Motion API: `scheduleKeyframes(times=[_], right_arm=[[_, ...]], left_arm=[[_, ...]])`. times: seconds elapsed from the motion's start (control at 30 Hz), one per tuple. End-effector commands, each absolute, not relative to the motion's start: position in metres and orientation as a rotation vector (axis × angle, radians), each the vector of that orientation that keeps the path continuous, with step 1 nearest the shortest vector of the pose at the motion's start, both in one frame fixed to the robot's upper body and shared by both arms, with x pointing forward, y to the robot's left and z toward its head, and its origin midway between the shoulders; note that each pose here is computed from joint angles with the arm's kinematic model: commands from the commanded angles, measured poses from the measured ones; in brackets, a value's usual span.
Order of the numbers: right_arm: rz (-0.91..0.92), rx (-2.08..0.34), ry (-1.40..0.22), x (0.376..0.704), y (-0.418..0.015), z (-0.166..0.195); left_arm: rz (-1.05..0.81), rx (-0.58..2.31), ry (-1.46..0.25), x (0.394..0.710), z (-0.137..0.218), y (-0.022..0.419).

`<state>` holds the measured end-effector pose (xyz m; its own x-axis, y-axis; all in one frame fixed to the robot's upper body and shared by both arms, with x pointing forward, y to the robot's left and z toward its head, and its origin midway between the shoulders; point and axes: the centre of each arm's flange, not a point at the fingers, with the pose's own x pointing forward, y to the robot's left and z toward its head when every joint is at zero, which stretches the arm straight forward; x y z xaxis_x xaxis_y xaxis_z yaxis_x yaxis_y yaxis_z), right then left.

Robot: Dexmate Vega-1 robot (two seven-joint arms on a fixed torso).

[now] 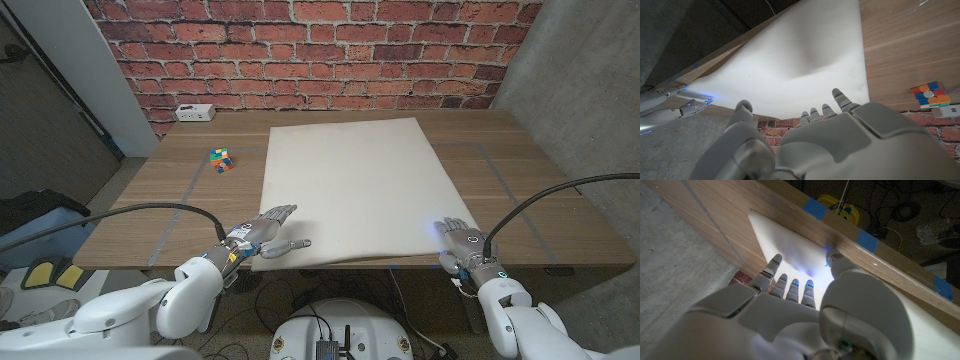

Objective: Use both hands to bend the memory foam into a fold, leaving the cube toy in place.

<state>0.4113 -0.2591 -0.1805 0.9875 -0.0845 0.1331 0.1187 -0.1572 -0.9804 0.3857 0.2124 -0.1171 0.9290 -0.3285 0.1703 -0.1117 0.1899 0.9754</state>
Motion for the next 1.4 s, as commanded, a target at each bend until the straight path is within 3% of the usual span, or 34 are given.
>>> scheduleKeyframes(times=[0.03,0.4,1.13,1.4], right_arm=[[-0.155,-1.792,-0.011,0.428,-0.252,-0.187],[-0.13,-1.751,-0.083,0.442,-0.249,-0.19],[-0.358,-1.787,-0.379,0.44,-0.239,-0.19],[-0.393,-1.691,-0.392,0.436,-0.243,-0.172]], left_arm=[[-0.158,1.365,-0.376,0.384,-0.119,0.214],[-0.155,1.354,-0.373,0.382,-0.118,0.216],[-0.156,1.357,-0.362,0.381,-0.122,0.218],[-0.077,1.468,-0.373,0.376,-0.119,0.209]])
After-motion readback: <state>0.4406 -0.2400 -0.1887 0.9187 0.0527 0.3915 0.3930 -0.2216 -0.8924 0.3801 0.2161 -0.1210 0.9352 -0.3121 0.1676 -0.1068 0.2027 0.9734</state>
